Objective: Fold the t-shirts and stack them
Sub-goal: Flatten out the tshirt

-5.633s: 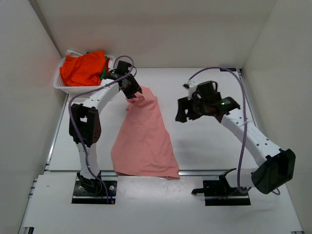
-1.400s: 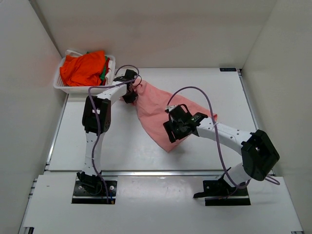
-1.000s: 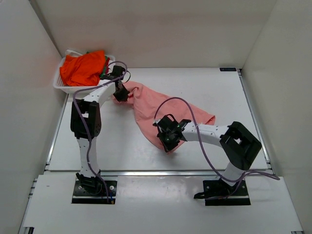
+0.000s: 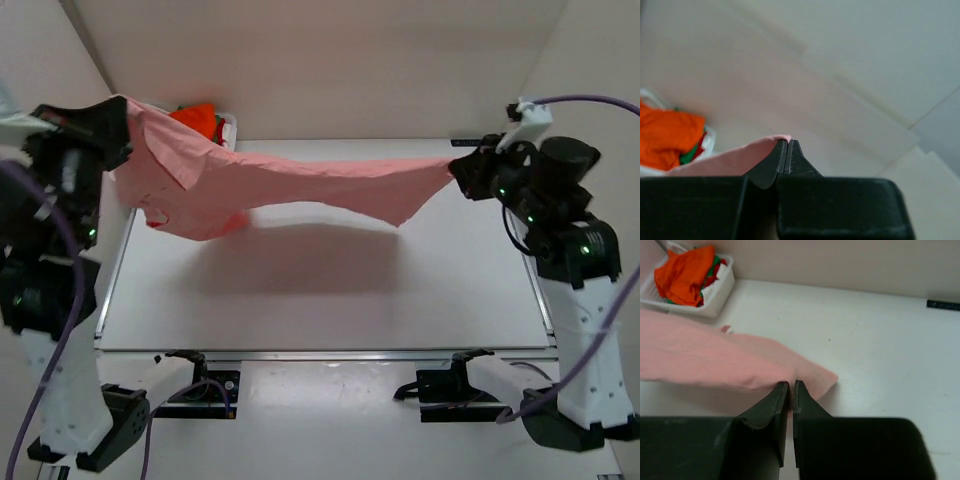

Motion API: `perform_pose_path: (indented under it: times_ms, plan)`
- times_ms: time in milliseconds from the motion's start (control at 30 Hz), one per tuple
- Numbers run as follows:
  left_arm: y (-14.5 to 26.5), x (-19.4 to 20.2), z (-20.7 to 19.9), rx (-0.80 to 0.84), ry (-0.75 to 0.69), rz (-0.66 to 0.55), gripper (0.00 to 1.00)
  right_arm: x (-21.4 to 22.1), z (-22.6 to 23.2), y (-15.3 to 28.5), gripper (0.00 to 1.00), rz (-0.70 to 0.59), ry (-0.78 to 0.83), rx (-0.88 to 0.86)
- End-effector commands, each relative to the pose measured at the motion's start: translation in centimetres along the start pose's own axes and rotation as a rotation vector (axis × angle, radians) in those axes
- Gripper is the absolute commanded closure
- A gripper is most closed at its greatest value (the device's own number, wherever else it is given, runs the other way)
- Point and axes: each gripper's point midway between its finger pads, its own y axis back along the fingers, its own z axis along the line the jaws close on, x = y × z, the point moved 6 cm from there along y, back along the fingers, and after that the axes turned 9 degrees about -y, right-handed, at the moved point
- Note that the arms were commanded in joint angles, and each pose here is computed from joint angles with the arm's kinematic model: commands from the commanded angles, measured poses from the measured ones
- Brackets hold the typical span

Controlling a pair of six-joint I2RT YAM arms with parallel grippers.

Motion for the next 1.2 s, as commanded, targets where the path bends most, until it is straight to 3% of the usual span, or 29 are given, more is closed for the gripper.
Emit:
perform_pose_path:
  times_ms: [0, 133, 233, 400, 700, 833, 933, 1067, 1100, 1133, 1167]
  plan:
    - [3.3, -4.0, -0.8, 0.030, -0.005, -0.127, 1.00, -3.6, 1.0, 6.0, 1.00, -0.220, 0.059, 0.004]
    - [6.6, -6.1, -1.6, 0.104, 0.029, -0.149, 1.00, -5.3, 1.7, 10.1, 1.00, -0.300, 0.083, -0.027]
    - [6.8, -6.1, -1.7, 0.120, 0.039, -0.147, 1.00, -5.8, 2.2, 11.0, 1.00, -0.317, 0.085, -0.048]
    - [3.3, -2.8, -2.6, 0.157, 0.033, -0.044, 1.00, -5.8, 0.8, 7.8, 1.00, -0.269, 0.072, 0.005]
    - [-9.1, 13.5, -2.1, 0.169, 0.025, 0.242, 1.00, 0.9, -7.4, -6.2, 1.00, -0.053, -0.033, 0.076]
    - [-14.6, 23.6, -0.4, 0.132, -0.001, 0.386, 1.00, 5.4, -11.1, -13.0, 1.00, 0.072, -0.104, 0.097]
    - [-19.2, 30.7, 0.9, 0.073, -0.066, 0.475, 1.00, 6.4, -13.4, -17.9, 1.00, 0.113, -0.132, 0.109]
    - [-26.5, 37.8, 1.9, -0.001, -0.138, 0.500, 1.00, 6.8, -16.8, -26.2, 1.00, 0.145, -0.130, 0.145]
    - [-28.7, 34.5, 0.3, 0.011, -0.107, 0.398, 1.00, 8.4, -18.6, -28.3, 0.99, 0.188, -0.152, 0.176]
    - [-30.1, 38.3, 2.4, -0.047, -0.126, 0.470, 0.91, 5.8, -19.0, -29.2, 1.00, 0.132, -0.144, 0.202]
    - [-31.8, 38.5, 2.6, -0.057, -0.107, 0.460, 0.84, 4.6, -19.7, -30.6, 0.95, 0.104, -0.139, 0.223]
